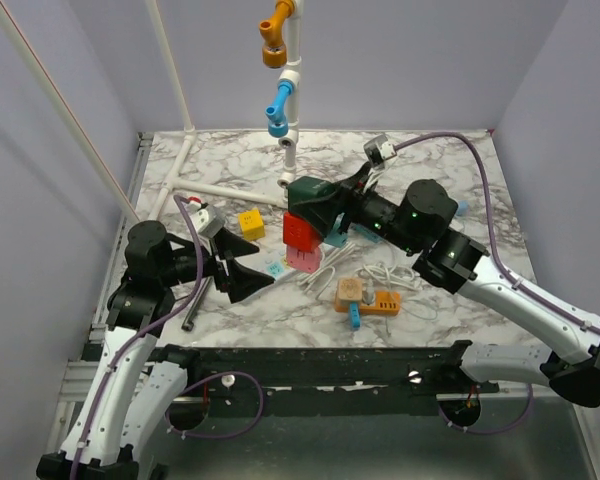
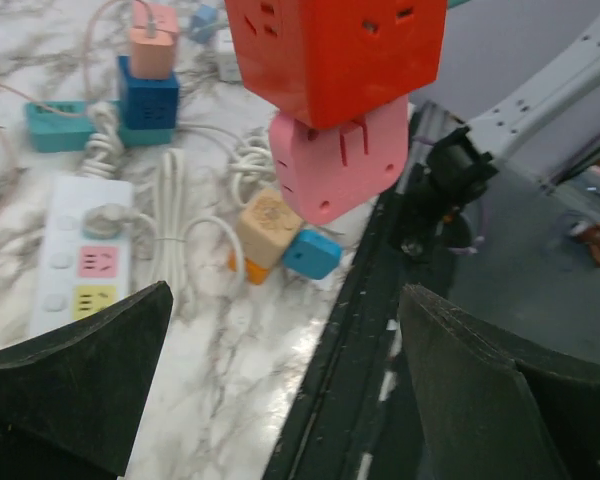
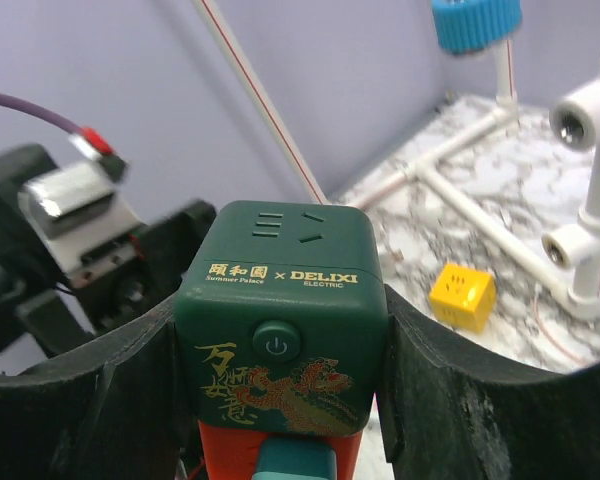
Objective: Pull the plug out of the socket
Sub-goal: Remove the plug from the socket.
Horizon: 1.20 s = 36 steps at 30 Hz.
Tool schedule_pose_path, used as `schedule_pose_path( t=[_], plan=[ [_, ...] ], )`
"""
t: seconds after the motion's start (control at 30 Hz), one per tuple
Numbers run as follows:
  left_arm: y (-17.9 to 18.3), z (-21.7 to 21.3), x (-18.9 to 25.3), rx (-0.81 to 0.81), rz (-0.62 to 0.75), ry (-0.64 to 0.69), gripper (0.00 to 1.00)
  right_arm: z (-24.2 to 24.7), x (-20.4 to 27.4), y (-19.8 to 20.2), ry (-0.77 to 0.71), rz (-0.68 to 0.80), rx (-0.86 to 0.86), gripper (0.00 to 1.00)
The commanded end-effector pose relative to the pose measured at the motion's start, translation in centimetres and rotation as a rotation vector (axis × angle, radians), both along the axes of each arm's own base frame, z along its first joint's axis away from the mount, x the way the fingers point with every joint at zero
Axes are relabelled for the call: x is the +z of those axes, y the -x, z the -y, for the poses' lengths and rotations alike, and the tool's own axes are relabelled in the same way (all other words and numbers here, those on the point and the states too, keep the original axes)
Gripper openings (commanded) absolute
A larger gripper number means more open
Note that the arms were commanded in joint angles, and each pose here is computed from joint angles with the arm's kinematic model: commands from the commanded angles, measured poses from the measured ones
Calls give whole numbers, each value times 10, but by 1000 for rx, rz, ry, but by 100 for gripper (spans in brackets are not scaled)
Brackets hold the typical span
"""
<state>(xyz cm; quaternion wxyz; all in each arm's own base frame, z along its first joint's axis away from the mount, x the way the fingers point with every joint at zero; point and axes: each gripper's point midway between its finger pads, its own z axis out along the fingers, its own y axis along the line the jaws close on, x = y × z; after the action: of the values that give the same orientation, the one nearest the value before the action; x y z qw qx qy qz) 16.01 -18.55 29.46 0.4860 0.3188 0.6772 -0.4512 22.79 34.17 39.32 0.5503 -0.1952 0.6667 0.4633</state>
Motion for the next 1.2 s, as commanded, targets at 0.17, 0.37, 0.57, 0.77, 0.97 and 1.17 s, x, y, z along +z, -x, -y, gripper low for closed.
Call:
schedule_pose_path(
  t=[0.17, 0.37, 0.57, 0.77, 0.97, 1.17],
  plan=[
    [40, 33, 41, -318, -46, 178, 98, 13, 78, 40, -348, 225, 139, 1],
    [37, 40, 39, -339, -29, 202, 98, 5, 78, 45, -405, 216, 190, 1],
    [35, 43, 40, -345, -17, 229, 98, -5, 79, 52, -451, 202, 231, 1],
    [33, 44, 44, -346, 10, 245, 99, -21, 73, 61, -475, 190, 268, 1],
    [38, 44, 43, -372, 21, 237, 67, -28, 74, 69, -477, 210, 283, 1],
    [50, 42, 41, -402, 28, 227, 28, -20, 78, 67, -500, 214, 245, 1]
  ],
)
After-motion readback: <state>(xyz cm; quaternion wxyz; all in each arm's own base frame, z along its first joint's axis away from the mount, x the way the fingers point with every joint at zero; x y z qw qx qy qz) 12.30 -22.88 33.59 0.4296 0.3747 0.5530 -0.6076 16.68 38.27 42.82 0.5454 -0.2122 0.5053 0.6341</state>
